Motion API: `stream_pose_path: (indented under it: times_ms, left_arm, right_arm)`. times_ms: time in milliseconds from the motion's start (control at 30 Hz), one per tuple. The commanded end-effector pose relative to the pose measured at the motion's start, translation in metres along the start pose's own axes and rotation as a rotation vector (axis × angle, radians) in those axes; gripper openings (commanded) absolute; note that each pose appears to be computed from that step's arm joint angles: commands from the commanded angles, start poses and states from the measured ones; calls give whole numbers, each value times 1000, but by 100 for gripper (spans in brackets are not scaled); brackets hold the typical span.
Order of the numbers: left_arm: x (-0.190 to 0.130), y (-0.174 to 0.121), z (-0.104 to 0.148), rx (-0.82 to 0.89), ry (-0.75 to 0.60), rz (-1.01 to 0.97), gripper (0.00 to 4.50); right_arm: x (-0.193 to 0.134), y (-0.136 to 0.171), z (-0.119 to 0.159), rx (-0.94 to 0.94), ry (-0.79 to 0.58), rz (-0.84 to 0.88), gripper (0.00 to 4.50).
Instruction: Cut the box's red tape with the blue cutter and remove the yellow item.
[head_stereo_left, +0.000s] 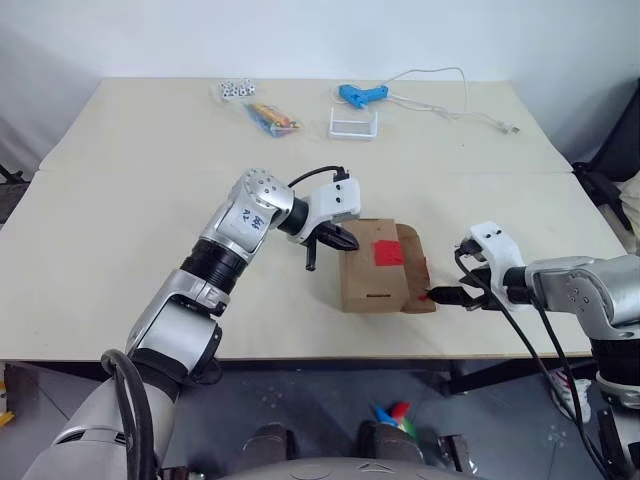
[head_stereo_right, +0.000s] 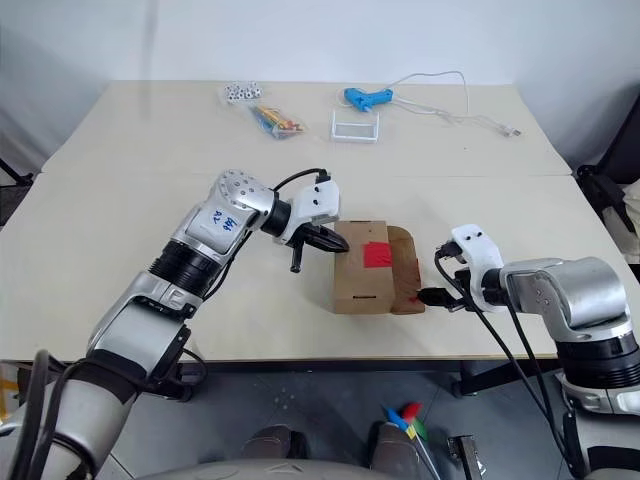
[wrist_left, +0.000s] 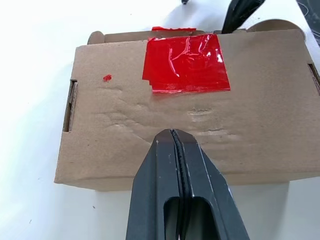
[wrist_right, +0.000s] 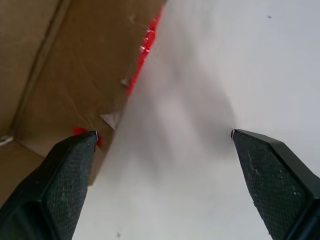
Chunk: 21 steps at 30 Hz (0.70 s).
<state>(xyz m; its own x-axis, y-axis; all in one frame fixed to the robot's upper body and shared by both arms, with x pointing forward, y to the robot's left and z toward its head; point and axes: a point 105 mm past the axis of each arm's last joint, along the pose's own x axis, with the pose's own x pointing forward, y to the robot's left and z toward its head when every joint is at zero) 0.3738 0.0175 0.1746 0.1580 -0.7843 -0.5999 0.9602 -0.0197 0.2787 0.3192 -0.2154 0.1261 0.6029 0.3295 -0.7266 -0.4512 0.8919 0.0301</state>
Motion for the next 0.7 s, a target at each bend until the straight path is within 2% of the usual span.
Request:
stream_pose_path:
  times_ms: [33, 267, 367, 567, 700]
  left_arm:
    - [19, -23, -39, -89, 121, -103, 0]
    - [18, -23, -40, -98, 119, -96, 0]
    - [17, -21, -39, -101, 112, -87, 0]
    - [15, -22, -38, -103, 106, -84, 0]
    - [15, -24, -33, -95, 87, -91, 0]
  right_arm:
    - [0, -9, -11, -30, 51, -39, 446]
    - [-10, -11, -16, -143, 76, -14, 446]
    - [-21, -11, -4, -142, 10, 26, 446]
    - [-46, -3, 44, 50, -219, 168, 446]
    - [-42, 3, 52, 239, -244, 305, 446]
